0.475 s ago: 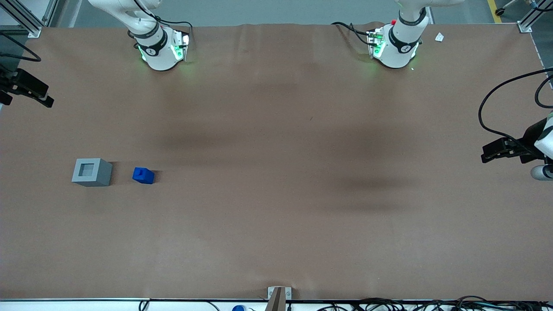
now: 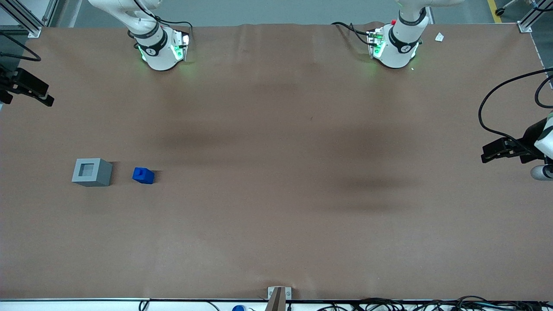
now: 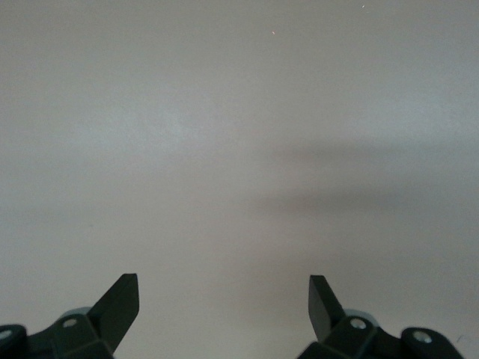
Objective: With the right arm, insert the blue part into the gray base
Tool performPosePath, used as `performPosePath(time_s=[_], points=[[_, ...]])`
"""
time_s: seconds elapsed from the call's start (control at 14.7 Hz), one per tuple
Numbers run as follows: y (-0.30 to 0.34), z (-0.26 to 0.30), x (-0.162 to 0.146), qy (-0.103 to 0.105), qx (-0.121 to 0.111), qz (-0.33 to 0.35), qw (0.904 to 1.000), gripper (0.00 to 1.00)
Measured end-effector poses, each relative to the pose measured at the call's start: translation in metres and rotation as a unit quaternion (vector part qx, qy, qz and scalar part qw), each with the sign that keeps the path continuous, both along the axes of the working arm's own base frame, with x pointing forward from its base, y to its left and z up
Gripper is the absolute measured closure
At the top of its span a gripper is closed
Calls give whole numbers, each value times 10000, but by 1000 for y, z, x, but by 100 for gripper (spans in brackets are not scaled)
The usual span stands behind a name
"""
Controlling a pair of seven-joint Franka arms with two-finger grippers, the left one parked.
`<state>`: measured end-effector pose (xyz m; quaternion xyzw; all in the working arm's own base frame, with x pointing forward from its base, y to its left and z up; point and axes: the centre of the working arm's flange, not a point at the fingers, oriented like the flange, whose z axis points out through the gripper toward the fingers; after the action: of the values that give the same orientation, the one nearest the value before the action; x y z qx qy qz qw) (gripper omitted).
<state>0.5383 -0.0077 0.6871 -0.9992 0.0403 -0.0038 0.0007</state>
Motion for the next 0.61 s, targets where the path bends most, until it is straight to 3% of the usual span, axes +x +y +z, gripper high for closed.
performPosePath(time_s=[0.41, 0.61], points=[[-1, -32, 11, 261, 5, -9, 9997, 0], [-1, -60, 23, 251, 5, -7, 9997, 0]])
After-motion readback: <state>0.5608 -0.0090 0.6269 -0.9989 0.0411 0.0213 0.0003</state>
